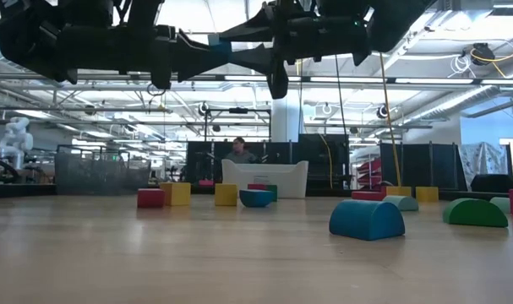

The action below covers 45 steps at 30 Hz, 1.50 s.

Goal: Sort blocks by size
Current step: Put the blue square block into the bottom black bin

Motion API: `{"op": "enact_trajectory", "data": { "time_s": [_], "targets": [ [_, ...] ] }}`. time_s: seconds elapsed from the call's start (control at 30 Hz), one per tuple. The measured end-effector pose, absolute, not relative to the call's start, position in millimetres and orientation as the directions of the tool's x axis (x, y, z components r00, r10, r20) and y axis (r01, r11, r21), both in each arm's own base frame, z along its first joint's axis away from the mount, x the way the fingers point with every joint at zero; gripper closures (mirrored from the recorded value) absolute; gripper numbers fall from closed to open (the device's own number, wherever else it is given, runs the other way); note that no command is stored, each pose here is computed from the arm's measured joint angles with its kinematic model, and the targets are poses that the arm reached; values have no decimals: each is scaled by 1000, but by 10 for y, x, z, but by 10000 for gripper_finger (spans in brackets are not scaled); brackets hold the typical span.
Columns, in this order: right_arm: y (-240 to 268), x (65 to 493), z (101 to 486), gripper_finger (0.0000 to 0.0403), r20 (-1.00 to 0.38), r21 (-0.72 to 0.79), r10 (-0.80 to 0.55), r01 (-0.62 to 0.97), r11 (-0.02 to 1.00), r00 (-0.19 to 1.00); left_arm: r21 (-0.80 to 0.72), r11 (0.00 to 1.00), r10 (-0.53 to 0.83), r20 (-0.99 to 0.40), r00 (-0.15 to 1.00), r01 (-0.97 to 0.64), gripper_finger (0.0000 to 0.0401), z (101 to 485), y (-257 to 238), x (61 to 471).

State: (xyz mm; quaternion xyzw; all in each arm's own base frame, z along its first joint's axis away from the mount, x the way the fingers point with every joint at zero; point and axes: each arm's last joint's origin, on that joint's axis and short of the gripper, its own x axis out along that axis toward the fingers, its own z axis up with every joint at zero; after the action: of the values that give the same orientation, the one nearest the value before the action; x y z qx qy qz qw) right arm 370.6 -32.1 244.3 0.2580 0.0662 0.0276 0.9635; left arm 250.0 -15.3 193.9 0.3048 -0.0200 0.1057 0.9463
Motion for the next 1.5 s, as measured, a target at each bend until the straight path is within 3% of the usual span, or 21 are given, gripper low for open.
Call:
{"op": "enact_trajectory", "data": {
  "time_s": [0.23,0.6,0.97,1.23,1.33,1.5],
  "targets": [
    [-327,3706,2445,230,-111,502,80,-13,865,991,562,799,194,97,976,-214,245,1935,-173,2498],
    [-329,3695,2464,225,-110,500,76,-11,866,991,532,806,248,97,964,-261,245,1937,-244,2483],
    [-461,3466,2733,225,-146,432,23,43,901,989,482,805,331,119,936,-346,246,2077,-361,2373],
    [-478,3234,2628,225,-434,309,-110,262,914,894,388,872,358,-88,929,-299,246,2032,-575,2146],
    [-443,3196,2535,225,-524,268,-140,318,909,840,277,924,315,-163,935,-263,246,2021,-660,2015],
    [-379,3194,2493,225,-544,239,-154,329,914,825,49,981,194,-196,961,-188,246,2113,-788,1787]
  ]
}}
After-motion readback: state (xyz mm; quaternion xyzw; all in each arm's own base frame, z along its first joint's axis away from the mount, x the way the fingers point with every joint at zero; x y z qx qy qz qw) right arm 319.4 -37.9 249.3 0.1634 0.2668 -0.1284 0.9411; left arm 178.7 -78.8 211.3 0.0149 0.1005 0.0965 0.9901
